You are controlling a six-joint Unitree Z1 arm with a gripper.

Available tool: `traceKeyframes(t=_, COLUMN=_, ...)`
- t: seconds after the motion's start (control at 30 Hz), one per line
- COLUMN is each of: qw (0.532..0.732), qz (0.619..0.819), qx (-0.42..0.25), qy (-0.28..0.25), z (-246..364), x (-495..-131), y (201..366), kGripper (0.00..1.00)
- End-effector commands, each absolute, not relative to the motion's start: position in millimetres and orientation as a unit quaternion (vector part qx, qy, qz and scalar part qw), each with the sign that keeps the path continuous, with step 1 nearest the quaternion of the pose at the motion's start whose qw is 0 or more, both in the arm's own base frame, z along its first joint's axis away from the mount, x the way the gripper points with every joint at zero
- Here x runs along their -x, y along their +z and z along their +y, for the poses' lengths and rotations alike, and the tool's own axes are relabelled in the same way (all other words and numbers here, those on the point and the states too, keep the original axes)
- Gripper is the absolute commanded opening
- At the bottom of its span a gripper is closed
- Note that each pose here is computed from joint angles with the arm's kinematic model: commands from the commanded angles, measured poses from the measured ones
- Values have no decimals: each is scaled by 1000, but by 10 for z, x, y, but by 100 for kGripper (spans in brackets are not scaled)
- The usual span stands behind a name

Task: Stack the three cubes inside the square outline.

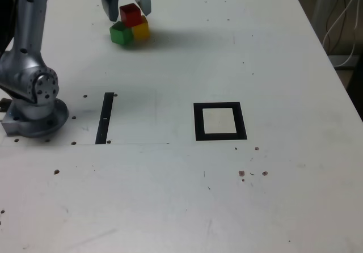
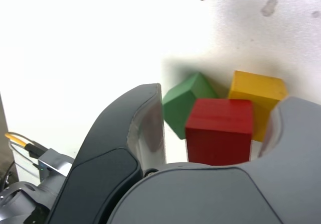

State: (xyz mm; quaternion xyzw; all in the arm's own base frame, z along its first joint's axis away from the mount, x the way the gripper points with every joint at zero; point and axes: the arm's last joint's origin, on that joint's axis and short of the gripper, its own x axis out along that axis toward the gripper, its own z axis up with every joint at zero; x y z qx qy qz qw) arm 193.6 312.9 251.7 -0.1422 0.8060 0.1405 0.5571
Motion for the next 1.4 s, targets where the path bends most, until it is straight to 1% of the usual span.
traceKeyframes(t=0.0, qw=560, qz=806, qx=143, qy=132, z=3146, x=-1967, y=2470, kGripper=60)
traceKeyframes(t=0.17, qw=570, qz=801, qx=144, qy=111, z=3182, x=-2040, y=2360, kGripper=53)
traceKeyframes(t=0.3, qw=577, qz=798, qx=136, qy=109, z=3186, x=-2078, y=2365, kGripper=46)
traceKeyframes(t=0.43, qw=585, qz=793, qx=127, qy=115, z=3175, x=-2093, y=2442, kGripper=36)
traceKeyframes(t=0.53, qw=589, qz=790, qx=122, qy=119, z=3161, x=-2095, y=2490, kGripper=32)
traceKeyframes(t=0.67, qw=595, qz=787, qx=112, qy=121, z=3101, x=-2113, y=2576, kGripper=30)
traceKeyframes(t=0.77, qw=605, qz=781, qx=94, qy=121, z=2976, x=-2156, y=2725, kGripper=30)
traceKeyframes(t=0.9, qw=627, qz=769, qx=54, qy=112, z=2641, x=-2286, y=2993, kGripper=30)
traceKeyframes(t=0.97, qw=635, qz=765, qx=35, qy=101, z=2429, x=-2373, y=3080, kGripper=30)
traceKeyframes(t=1.03, qw=639, qz=764, qx=17, qy=88, z=2191, x=-2473, y=3127, kGripper=30)
traceKeyframes(t=1.13, qw=641, qz=764, qx=-7, qy=68, z=1803, x=-2636, y=3127, kGripper=30)
traceKeyframes(t=1.37, qw=638, qz=768, qx=-51, qy=25, z=959, x=-2987, y=2993, kGripper=30)
